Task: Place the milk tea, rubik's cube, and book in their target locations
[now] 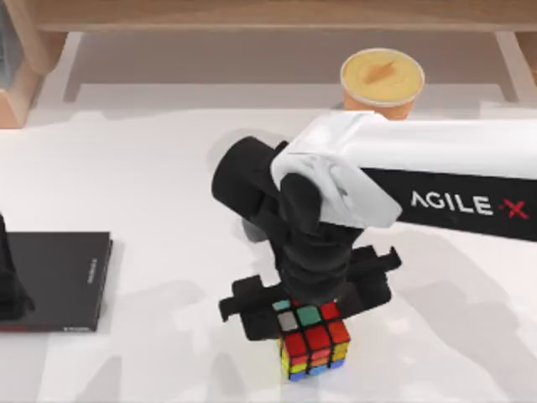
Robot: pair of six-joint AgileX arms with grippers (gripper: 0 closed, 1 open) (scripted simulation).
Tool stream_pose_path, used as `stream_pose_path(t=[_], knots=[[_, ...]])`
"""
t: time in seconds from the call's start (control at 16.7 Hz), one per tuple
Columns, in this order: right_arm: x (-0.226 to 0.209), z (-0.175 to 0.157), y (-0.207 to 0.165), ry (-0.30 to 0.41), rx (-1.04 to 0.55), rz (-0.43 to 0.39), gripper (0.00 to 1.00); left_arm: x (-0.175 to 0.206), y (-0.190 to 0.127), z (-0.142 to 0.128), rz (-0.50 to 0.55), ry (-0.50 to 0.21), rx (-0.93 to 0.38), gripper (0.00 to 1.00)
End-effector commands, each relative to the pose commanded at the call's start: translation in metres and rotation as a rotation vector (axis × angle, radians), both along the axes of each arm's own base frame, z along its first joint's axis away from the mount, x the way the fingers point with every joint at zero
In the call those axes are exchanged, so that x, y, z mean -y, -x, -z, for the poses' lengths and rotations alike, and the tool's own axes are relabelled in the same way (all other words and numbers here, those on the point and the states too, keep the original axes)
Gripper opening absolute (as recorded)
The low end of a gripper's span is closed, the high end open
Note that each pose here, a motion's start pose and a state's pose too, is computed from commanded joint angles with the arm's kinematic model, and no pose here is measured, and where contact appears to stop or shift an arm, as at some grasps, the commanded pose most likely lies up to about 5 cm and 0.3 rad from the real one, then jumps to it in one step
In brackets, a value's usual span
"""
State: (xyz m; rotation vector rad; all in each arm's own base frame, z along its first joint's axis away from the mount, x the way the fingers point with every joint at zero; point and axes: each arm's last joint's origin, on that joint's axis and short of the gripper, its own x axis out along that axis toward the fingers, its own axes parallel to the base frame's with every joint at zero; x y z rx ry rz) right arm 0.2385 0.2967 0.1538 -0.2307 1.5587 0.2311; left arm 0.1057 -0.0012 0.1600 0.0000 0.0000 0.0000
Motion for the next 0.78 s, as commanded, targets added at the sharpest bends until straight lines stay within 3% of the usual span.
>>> stream_pose_path(t=[0.78], knots=[[0.0, -0.013, -0.001, 0.0, 0.001, 0.003, 0.0, 0.0, 0.0, 0.0, 0.0, 0.0, 0.0, 1.0]])
